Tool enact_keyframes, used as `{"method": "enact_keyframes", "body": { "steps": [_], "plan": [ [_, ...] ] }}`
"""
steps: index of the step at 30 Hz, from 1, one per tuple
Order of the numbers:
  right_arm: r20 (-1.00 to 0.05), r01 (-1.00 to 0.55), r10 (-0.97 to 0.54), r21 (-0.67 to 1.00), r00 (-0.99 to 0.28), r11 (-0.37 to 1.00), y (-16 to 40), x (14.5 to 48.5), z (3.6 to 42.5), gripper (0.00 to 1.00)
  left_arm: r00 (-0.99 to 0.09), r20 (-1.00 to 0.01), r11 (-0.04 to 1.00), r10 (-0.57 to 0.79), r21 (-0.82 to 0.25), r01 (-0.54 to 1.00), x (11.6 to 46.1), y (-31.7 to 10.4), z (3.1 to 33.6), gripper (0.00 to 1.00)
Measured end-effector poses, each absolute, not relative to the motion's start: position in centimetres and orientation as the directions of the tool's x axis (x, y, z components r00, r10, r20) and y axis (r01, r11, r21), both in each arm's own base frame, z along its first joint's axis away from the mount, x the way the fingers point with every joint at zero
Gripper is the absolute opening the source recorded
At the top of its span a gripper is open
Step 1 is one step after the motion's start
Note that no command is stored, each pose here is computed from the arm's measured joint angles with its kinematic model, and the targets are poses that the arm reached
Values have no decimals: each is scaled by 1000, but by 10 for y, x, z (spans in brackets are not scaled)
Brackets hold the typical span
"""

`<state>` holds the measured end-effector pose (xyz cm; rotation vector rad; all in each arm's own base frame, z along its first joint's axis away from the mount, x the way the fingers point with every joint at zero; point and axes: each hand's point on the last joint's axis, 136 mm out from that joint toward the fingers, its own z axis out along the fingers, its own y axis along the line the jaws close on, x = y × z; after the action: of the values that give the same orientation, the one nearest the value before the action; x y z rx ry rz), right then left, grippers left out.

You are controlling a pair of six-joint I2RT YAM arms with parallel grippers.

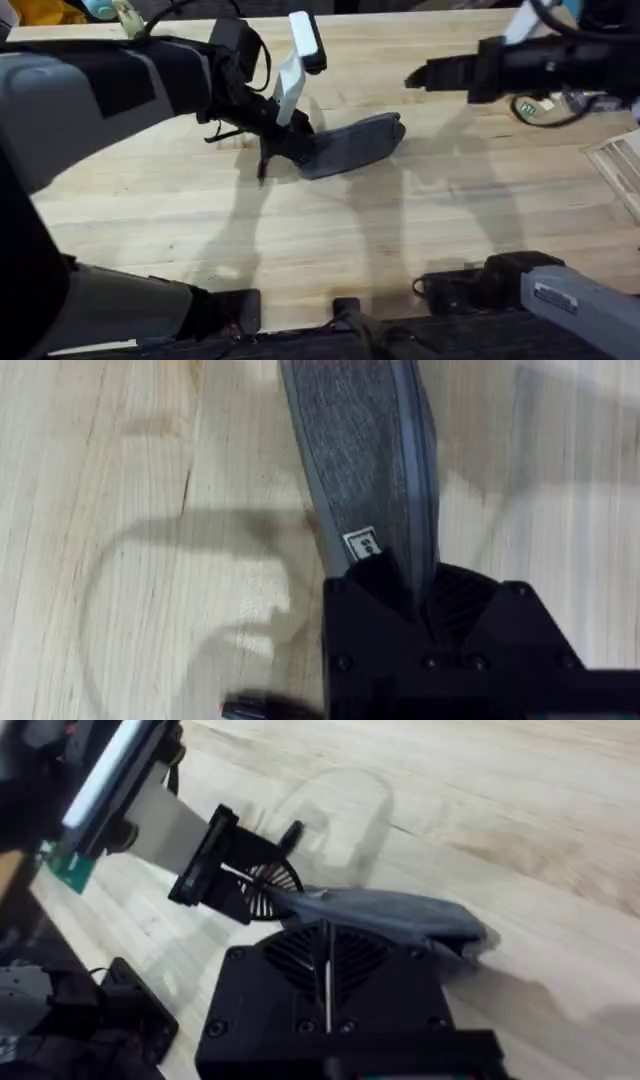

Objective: Unzip the bag, pick up the pens from the table one at a time and place them inside, then zip the bag closed.

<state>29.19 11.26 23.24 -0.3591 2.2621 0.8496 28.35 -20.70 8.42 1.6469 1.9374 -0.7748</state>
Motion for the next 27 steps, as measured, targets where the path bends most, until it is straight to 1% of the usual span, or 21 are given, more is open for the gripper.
{"method": "enact_keyframes", "body": {
  "steps": [2, 3, 8, 9, 11, 17, 27],
  "plan": [
    [-689, -449, -16, 454, -725, 770, 108, 283, 236, 40, -162, -679, 116, 716, -113, 987, 284, -207, 84, 43],
    [-688, -436, -14, 444, -726, 783, 106, 278, 238, 163, -162, -679, 116, 716, -113, 987, 284, -207, 84, 43],
    [-707, -410, -14, 394, -707, 823, 97, 258, 248, 873, -162, -679, 116, 716, -113, 987, 284, -207, 84, 43],
    [-717, -412, -16, 381, -697, 828, 95, 254, 251, 968, -162, -679, 116, 716, -112, 987, 284, -207, 84, 43],
    [-730, -408, -17, 363, -683, 838, 93, 247, 255, 995, -162, -679, 116, 716, -113, 987, 284, -207, 84, 43],
    [-717, -351, -18, 319, -697, 880, 81, 227, 252, 997, -162, -679, 116, 716, -113, 987, 284, -207, 84, 43],
    [-656, -258, 10, 310, -754, 915, 68, 218, 237, 998, -162, -679, 116, 716, -112, 987, 284, -207, 84, 43]
  ]
}}
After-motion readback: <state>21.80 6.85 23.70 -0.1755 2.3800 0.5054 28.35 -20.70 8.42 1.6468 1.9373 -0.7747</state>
